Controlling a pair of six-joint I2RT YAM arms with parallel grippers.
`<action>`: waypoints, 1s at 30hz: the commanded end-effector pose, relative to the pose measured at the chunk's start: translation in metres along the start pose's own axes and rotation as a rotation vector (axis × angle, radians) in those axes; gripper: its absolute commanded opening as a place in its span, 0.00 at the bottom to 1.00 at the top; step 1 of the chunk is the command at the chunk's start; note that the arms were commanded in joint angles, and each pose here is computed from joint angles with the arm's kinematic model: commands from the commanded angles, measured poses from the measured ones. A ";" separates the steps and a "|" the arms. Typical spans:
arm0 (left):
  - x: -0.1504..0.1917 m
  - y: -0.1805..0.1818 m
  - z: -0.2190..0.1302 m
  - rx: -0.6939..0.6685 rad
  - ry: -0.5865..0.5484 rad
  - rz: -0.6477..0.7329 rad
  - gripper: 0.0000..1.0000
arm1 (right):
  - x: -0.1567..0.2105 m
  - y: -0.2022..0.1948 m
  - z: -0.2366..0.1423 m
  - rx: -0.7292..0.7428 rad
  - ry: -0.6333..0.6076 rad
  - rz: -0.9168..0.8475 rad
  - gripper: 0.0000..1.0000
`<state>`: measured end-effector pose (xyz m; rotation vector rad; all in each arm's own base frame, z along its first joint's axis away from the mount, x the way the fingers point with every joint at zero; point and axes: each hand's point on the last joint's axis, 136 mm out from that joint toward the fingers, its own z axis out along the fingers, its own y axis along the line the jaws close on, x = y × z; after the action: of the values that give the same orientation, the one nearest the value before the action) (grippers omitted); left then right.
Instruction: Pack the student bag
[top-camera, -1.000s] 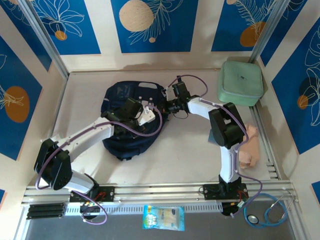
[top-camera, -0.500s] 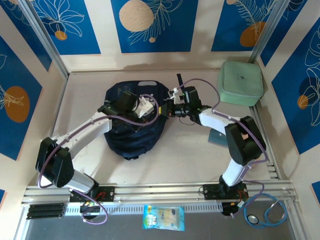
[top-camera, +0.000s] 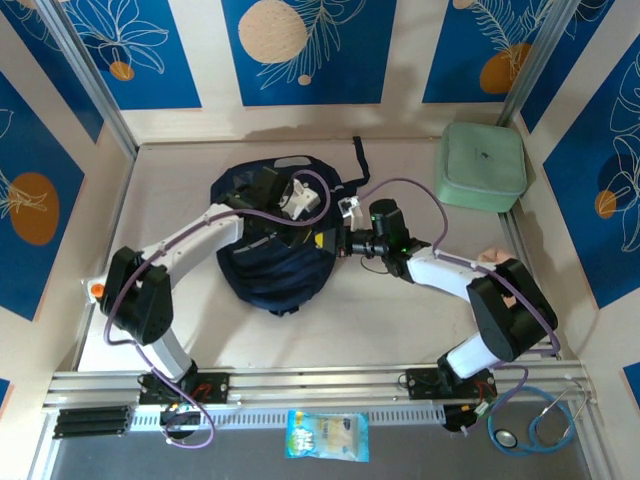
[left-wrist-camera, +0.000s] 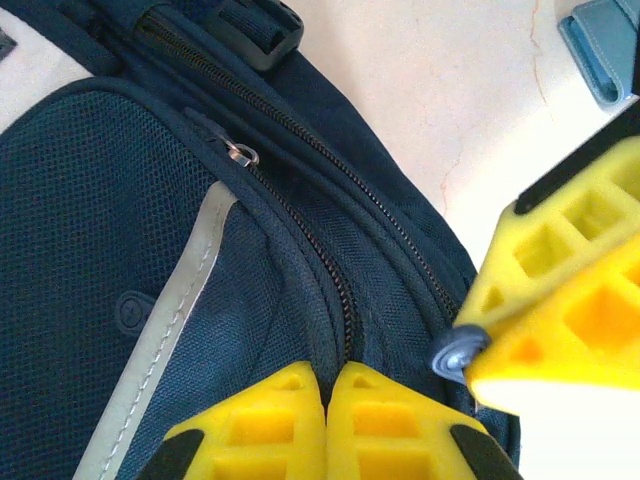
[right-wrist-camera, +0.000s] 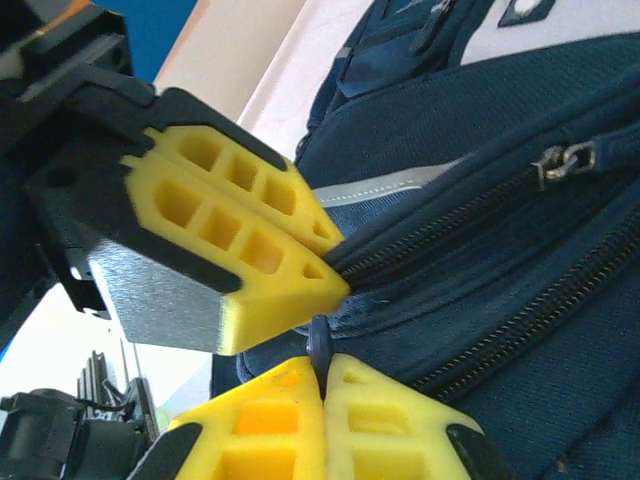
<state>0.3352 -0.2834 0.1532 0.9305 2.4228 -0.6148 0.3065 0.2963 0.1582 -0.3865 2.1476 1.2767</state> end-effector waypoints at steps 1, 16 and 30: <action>-0.044 0.000 -0.002 0.044 -0.126 -0.020 0.04 | 0.000 0.035 -0.002 -0.081 -0.018 -0.084 0.00; -0.074 -0.003 0.014 0.122 -0.156 -0.127 0.03 | 0.064 0.050 0.039 0.120 0.021 -0.335 0.00; -0.076 0.010 -0.001 0.103 -0.192 -0.133 0.03 | 0.035 0.037 -0.013 0.218 -0.166 -0.191 0.42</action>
<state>0.3742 -0.3141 0.1620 0.7320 2.4332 -0.8375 0.2456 0.3217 0.1502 -0.4771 2.0561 0.9016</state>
